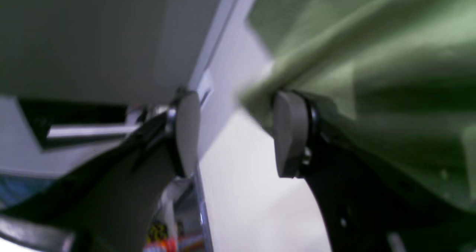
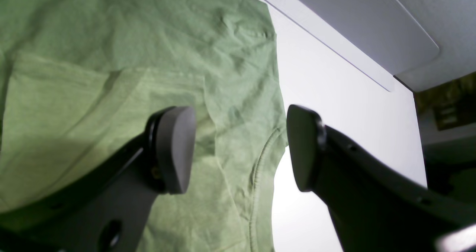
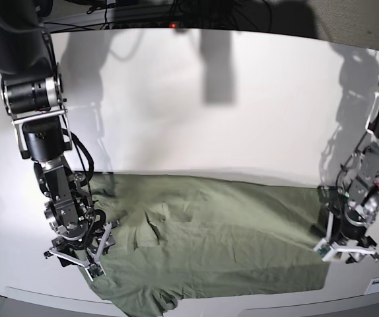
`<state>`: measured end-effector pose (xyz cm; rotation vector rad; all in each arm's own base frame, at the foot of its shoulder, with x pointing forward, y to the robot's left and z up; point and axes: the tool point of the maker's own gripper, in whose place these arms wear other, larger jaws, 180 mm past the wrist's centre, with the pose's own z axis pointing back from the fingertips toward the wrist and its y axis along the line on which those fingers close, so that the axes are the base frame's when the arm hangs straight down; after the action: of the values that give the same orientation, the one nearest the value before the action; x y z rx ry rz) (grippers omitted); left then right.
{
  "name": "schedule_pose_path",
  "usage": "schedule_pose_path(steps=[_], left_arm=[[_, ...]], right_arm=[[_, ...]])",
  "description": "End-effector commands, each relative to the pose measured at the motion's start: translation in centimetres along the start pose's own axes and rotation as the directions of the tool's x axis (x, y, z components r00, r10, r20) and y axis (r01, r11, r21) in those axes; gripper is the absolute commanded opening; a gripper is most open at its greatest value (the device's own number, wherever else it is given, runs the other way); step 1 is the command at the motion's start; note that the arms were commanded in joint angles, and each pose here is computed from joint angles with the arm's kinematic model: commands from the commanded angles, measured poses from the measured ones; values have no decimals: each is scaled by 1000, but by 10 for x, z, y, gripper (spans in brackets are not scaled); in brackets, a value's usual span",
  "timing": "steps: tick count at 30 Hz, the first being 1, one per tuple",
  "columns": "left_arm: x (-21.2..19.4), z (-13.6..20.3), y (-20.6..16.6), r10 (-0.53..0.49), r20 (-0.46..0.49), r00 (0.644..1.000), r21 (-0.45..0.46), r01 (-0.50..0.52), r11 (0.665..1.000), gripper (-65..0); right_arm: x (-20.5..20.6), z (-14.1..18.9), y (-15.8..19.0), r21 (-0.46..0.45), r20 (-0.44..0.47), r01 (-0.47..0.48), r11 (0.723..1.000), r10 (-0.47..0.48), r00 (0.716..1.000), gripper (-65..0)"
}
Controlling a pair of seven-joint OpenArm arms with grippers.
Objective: Fold the T-shirt properly
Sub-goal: 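Pull the held shoulder edges back toward the arms' base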
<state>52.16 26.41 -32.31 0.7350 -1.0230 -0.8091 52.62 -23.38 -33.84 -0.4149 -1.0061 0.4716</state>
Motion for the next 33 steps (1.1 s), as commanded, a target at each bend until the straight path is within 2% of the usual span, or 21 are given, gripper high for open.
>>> schedule_pose_path(steps=[1, 3, 12, 13, 15, 18, 20, 25, 27, 28, 31, 33], left_arm=[[1, -5, 31, 25, -4, 1000, 61, -25, 998, -341], [-9, -9, 34, 65, -29, 997, 55, -64, 996, -341], [-23, -11, 26, 79, -55, 995, 39, -76, 996, -341], [-24, -11, 25, 110, -65, 992, 37, -108, 994, -341], [-31, -10, 21, 237, -105, 966, 31, -235, 972, -341], [-33, -8, 11, 445, -171, 879, 18, -449, 893, -345], [-21, -7, 10, 533, -161, 831, 1, -540, 842, -345], [20, -4, 2, 647, -129, 752, -120, -659, 742, -345], [27, -5, -2, 698, -120, 706, -137, -708, 693, -345], [29, -5, -4, 732, -118, 671, -138, -741, 657, -345], [30, -3, -16, 835, -131, 534, -158, -843, 514, -345], [28, -1, -29, 871, -146, 469, -167, -880, 445, -345]], right_arm=[[25, 1, -21, -42, 62, 11, 999, -9, 998, -260], [24, 1, -20, -41, 60, 11, 999, -9, 998, -260], [24, 1, -20, -42, 60, 12, 999, -9, 998, -260], [24, 1, -20, -40, 58, 15, 999, -13, 998, -260], [18, 0, -17, -23, 33, 71, 997, -70, 997, -260], [3, 1, -7, 12, -29, 173, 985, -173, 985, -260], [-3, 1, -1, 28, -53, 212, 977, -211, 976, -260], [-22, 7, 15, 55, -95, 265, 963, -260, 961, -260], [-35, 10, 19, 53, -108, 287, 957, -280, 954, -260], [-42, 12, 20, 51, -118, 307, 950, -300, 947, -260], [-54, 17, 29, 115, -132, 399, 910, -384, 914, -260], [-60, 20, 28, 138, -136, 458, 878, -441, 887, -260]])
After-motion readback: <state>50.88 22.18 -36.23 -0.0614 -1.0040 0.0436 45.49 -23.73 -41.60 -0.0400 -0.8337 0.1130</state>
